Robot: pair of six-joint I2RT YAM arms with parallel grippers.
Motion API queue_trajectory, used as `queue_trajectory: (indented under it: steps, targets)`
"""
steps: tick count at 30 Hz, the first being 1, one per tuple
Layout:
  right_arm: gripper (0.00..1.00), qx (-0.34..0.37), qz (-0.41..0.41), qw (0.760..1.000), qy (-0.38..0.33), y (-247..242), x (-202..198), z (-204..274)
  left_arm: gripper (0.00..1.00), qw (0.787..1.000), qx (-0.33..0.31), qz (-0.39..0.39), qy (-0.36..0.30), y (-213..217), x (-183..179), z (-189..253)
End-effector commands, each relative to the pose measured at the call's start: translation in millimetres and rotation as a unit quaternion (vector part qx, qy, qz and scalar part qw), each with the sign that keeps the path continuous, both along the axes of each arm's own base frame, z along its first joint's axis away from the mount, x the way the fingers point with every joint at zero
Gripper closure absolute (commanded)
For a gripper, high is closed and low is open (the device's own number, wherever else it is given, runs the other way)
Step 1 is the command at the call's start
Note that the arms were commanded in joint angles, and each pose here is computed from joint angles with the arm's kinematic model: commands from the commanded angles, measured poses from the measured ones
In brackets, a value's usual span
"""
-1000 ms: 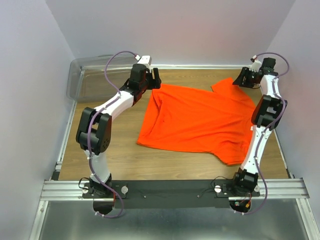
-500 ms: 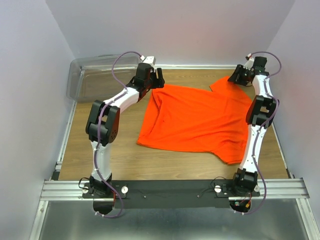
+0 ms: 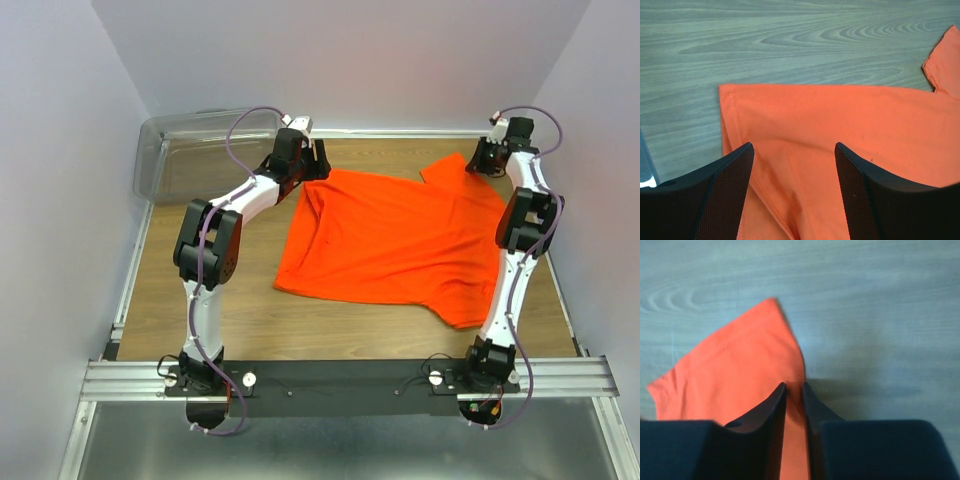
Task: Fold and stack the t-shirts
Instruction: Flatten the tshirt out
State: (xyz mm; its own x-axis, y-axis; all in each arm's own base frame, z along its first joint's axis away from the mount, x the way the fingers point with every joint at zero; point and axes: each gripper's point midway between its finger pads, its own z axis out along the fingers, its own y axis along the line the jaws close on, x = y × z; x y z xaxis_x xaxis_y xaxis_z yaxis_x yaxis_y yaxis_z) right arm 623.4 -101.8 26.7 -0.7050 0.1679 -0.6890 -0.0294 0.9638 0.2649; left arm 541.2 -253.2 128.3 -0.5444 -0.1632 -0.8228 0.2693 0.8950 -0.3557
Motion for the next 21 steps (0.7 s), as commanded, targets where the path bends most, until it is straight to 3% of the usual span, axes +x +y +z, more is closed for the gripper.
queue_trajectory:
  steps: [1,5,11,13,17,21]
  targets:
    - [0.77,-0.042,0.027,0.994,0.094,0,-55,-30,0.27,0.999,-0.006,-0.019,0.026,-8,-13,-14]
    - [0.87,-0.052,0.062,0.99,0.118,8,-89,-29,0.27,0.999,0.0,-0.031,0.039,-12,-38,-22]
    - [0.87,-0.071,0.101,0.979,0.163,18,-154,-33,0.27,0.998,0.006,-0.046,0.038,-19,-65,-20]
    - [0.81,-0.087,0.1,0.979,0.155,13,-158,-22,0.27,0.998,0.009,-0.049,0.037,-19,-72,-19]
    - [0.59,-0.081,0.074,0.986,0.129,1,-143,-1,0.27,0.998,0.013,-0.049,0.032,-18,-77,-15]
    - [0.56,-0.065,0.042,0.992,0.099,-9,-119,20,0.27,0.999,0.019,-0.041,0.021,-13,-79,-8]
